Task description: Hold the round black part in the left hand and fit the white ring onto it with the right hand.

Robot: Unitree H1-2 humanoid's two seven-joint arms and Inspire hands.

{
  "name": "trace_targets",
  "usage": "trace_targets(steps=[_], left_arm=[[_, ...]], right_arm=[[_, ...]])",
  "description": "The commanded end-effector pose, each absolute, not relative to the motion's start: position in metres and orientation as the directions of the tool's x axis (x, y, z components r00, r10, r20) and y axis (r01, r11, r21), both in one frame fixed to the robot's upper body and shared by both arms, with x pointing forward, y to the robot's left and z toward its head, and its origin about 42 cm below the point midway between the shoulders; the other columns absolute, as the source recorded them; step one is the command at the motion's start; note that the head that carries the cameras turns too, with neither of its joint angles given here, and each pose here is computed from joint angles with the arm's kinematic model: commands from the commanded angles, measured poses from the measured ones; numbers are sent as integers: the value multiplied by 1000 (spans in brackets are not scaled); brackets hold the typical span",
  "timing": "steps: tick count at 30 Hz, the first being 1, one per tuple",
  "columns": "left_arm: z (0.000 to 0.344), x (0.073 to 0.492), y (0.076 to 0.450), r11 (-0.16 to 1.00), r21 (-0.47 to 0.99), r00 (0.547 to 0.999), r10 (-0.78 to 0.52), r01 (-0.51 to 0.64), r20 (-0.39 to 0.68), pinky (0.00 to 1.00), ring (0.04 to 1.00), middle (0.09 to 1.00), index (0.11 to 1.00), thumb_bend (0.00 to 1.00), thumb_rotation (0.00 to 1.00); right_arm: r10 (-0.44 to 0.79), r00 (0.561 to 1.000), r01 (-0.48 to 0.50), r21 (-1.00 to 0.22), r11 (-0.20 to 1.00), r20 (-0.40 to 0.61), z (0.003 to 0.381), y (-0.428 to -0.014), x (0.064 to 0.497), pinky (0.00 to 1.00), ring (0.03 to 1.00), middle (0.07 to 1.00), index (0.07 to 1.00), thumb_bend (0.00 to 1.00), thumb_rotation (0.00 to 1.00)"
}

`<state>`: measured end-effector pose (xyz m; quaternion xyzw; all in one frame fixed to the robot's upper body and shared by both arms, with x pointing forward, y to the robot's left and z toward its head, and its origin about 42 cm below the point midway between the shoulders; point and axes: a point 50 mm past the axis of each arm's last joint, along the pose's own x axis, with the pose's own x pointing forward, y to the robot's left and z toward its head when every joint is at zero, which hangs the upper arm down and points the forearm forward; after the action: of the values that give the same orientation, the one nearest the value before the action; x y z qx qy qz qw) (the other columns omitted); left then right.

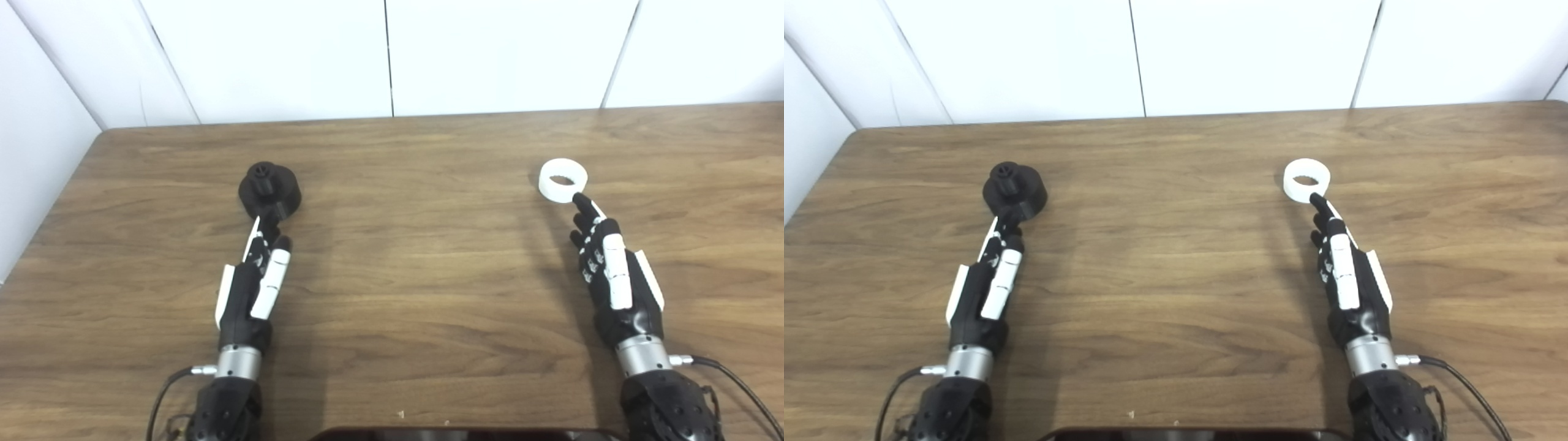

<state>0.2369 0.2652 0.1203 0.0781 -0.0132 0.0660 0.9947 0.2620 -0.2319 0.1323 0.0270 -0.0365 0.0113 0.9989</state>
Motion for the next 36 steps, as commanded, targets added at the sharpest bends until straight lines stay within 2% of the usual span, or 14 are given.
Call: trace_targets(steps=[1,3,7,11,16,19,26,32,36], left_arm=[[138,238,290,952,253,983,153,-174,101,972,994,1000,1000,750,454],[144,244,301,943,284,982,144,-173,122,958,993,1000,1000,807,388],[163,255,326,914,364,981,135,-178,140,938,995,1000,1000,942,328],[186,267,344,878,431,975,156,-211,160,907,975,996,986,982,318],[204,284,355,848,484,972,137,-215,190,987,999,1000,999,977,280],[210,294,358,815,537,971,124,-217,203,999,1000,1000,996,968,238],[212,319,371,700,691,983,107,-181,150,959,1000,1000,987,959,285],[226,343,373,612,783,993,85,-114,77,937,1000,1000,955,968,283],[234,356,373,582,808,995,70,-95,67,941,1000,993,930,971,236]], right_arm=[[25,988,-44,121,992,154,145,-212,274,1000,994,991,921,476,1000],[32,987,-51,118,992,154,145,-212,274,1000,994,991,925,468,1000],[38,988,-55,109,992,148,146,-211,274,1000,987,989,926,479,1000],[34,990,-49,104,993,138,148,-212,273,1000,985,989,929,487,1000],[17,992,-31,115,993,123,146,-210,271,986,974,975,922,489,1000],[20,992,-33,113,993,122,144,-210,271,988,978,977,919,494,1000],[25,993,-38,115,993,119,144,-208,274,1000,978,978,926,512,1000],[40,992,-55,121,991,121,143,-203,280,990,967,969,921,485,1000],[42,992,-57,124,991,119,142,-202,282,986,962,966,916,477,1000]])
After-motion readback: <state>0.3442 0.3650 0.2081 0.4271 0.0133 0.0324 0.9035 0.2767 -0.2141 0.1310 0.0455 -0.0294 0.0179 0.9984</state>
